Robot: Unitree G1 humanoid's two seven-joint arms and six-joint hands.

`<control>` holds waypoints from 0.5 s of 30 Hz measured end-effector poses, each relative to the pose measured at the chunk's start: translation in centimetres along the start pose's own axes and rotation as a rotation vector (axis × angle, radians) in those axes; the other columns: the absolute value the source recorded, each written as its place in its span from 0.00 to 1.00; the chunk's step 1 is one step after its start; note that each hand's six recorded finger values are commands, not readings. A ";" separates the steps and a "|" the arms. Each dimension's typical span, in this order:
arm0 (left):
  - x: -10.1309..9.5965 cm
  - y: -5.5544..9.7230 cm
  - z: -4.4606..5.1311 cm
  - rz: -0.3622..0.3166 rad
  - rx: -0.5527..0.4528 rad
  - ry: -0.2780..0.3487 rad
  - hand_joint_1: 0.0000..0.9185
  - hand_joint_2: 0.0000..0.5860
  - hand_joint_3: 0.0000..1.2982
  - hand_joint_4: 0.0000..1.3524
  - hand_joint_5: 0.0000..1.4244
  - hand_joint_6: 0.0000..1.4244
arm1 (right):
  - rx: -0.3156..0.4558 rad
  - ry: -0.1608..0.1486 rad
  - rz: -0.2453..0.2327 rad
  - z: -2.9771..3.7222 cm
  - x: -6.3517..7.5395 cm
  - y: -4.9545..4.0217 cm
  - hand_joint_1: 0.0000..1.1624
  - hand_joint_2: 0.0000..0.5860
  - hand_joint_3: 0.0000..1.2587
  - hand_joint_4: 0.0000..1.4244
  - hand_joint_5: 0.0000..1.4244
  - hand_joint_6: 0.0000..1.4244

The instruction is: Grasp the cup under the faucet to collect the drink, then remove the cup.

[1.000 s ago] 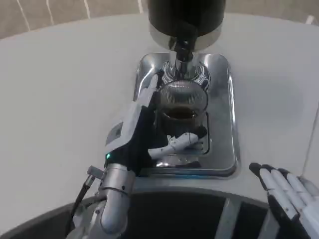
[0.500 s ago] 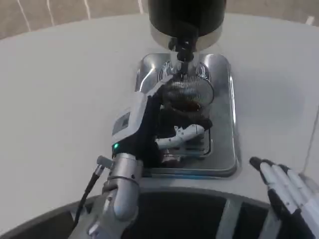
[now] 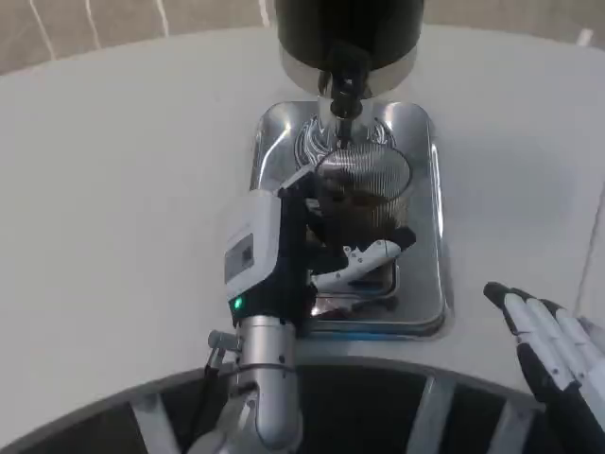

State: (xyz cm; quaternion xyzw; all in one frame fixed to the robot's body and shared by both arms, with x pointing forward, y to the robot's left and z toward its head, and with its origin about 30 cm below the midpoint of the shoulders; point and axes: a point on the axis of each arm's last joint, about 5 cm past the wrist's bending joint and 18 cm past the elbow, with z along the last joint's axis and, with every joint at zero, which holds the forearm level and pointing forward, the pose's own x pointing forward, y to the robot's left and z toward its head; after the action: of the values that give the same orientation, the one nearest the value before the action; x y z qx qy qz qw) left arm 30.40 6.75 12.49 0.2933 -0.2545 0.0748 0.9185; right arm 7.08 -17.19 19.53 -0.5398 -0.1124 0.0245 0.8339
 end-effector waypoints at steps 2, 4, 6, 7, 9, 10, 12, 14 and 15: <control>-0.2 0.1 -0.16 0.003 -0.003 -0.002 0.66 0.12 0.94 0.86 1.00 1.00 | -0.003 -0.006 0.005 -0.06 0.2 0.00 0.76 0.49 0.00 0.00 0.00 0.00; -0.3 0.1 -0.25 0.004 -0.005 -0.005 0.66 0.11 0.94 0.86 1.00 1.00 | -0.005 -0.010 0.007 -0.11 0.3 0.00 0.76 0.49 0.00 0.00 0.00 0.00; -0.5 0.3 -0.38 0.007 -0.006 -0.006 0.67 0.11 0.95 0.85 1.00 1.00 | -0.002 -0.016 0.009 -0.24 0.4 0.01 0.76 0.49 0.00 0.00 0.00 0.00; -0.6 0.3 -0.43 0.008 -0.006 -0.007 0.67 0.11 0.95 0.85 1.00 1.00 | -0.001 -0.016 0.011 -0.31 0.4 0.03 0.76 0.49 0.00 0.00 0.00 0.00; -0.9 0.5 -0.62 0.014 -0.006 -0.011 0.67 0.11 0.95 0.85 1.00 1.00 | 0.002 -0.016 0.016 -0.43 0.5 0.10 0.76 0.49 0.00 0.00 0.00 0.00; -1.0 0.7 -0.73 0.017 -0.005 -0.012 0.67 0.11 0.95 0.85 1.00 1.00 | 0.004 -0.014 0.020 -0.52 0.5 0.16 0.76 0.49 0.00 0.00 0.00 0.00; -1.4 0.9 -0.94 0.020 -0.004 -0.013 0.67 0.11 0.96 0.85 1.00 1.00 | 0.006 -0.015 0.021 -0.56 0.5 0.17 0.76 0.49 0.00 0.00 0.00 0.00; -1.4 1.1 -0.88 0.025 -0.008 -0.022 0.67 0.11 0.96 0.84 1.00 1.00 | 0.011 -0.019 0.021 -0.58 0.6 0.17 0.77 0.49 0.00 0.00 0.00 0.00; -1.5 1.2 -0.90 0.024 -0.011 -0.022 0.67 0.11 0.96 0.84 1.00 1.00 | 0.012 -0.021 0.020 -0.59 0.6 0.19 0.77 0.49 0.00 0.00 0.00 0.00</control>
State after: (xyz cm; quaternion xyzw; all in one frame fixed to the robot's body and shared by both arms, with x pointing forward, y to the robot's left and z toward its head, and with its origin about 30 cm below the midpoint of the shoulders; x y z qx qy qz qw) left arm 29.12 8.27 11.67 0.2861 -0.2683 0.0813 0.9162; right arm 7.82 -17.55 19.23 -0.5354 -0.1154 0.0393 0.8357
